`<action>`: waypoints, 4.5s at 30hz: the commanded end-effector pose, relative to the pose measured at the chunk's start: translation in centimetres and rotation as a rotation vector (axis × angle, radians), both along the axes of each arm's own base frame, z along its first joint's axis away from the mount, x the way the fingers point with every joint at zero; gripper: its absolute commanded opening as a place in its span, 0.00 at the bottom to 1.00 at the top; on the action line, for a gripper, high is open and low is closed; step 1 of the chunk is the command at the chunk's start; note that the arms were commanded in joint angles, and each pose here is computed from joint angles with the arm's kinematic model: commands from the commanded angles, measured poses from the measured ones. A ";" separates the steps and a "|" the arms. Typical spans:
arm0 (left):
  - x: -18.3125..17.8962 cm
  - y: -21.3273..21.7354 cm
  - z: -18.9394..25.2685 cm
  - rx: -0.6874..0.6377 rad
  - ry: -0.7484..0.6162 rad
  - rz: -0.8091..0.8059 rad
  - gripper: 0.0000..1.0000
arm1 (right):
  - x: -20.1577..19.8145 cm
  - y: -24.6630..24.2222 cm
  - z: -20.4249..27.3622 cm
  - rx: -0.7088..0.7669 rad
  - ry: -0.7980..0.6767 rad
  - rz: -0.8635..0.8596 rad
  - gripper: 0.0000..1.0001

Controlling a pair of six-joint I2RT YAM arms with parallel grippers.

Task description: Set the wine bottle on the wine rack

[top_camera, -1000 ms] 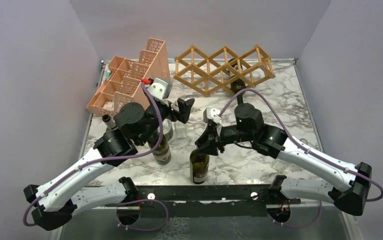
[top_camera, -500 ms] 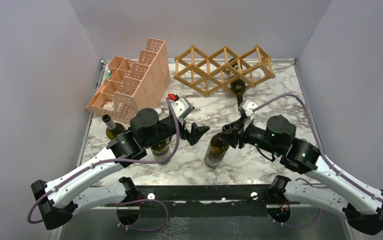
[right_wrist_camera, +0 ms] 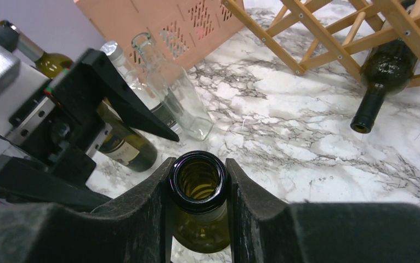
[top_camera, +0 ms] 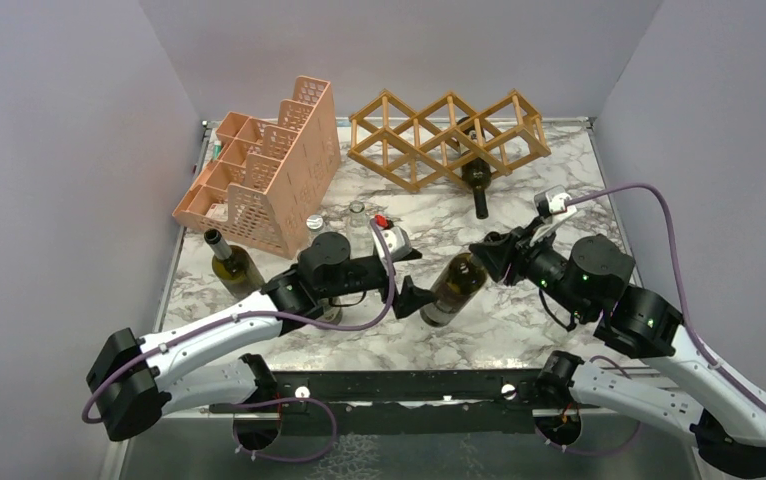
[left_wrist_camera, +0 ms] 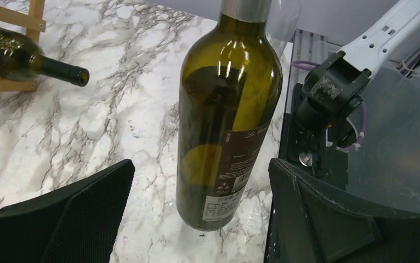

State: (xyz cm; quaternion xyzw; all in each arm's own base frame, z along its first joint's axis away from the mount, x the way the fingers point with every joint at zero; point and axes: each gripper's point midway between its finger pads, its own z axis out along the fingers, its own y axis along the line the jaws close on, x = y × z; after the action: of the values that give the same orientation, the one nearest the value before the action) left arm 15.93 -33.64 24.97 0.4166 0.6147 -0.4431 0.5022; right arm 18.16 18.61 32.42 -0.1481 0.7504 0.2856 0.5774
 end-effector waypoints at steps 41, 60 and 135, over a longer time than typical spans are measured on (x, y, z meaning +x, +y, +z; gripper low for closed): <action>5.3 -3.7 6.2 -0.038 -0.674 0.116 0.00 | -6.8 0.6 11.9 0.188 -0.044 0.318 0.83; 8.7 -4.1 11.7 0.297 -1.570 0.153 0.00 | -4.3 -3.9 5.0 -0.109 0.215 0.014 0.75; 10.6 0.6 15.6 0.069 -0.753 0.490 0.95 | 1.4 -3.6 -3.2 -0.167 0.208 -0.269 0.01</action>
State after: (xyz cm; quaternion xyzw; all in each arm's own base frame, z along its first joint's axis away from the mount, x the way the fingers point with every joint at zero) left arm 26.38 -35.97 35.32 0.5581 0.3906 -0.0326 0.7313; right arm 17.84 14.48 26.50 -0.1130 0.8722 0.1288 0.4582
